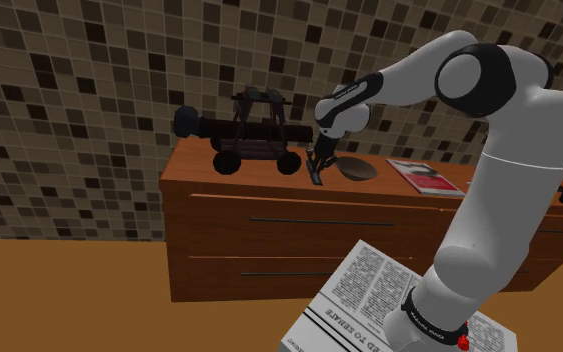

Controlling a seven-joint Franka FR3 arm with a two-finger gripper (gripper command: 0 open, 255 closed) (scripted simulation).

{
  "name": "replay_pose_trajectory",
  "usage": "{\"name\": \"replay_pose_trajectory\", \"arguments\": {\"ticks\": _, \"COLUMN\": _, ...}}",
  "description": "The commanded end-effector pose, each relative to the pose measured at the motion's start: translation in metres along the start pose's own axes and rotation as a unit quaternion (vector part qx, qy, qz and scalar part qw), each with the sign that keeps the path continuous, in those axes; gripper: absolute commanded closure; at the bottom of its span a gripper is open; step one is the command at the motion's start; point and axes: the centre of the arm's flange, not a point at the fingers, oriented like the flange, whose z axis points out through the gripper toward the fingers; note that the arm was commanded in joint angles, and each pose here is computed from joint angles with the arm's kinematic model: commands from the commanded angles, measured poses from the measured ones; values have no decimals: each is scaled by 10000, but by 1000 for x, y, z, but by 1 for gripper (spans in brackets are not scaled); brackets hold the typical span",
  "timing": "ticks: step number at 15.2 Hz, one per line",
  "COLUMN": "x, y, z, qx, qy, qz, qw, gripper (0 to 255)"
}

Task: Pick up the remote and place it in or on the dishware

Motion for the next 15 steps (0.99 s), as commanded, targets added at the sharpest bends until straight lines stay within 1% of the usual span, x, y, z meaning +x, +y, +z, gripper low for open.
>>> {"name": "replay_pose_trajectory", "arguments": {"ticks": 1, "x": 0, "y": 0, "z": -8, "qx": -9, "qy": -22, "qz": 4, "qw": 10000, "gripper": 255}}
{"name": "replay_pose_trajectory", "arguments": {"ticks": 15, "x": -1, "y": -6, "z": -81, "qx": -9, "qy": -22, "qz": 4, "qw": 10000, "gripper": 255}}
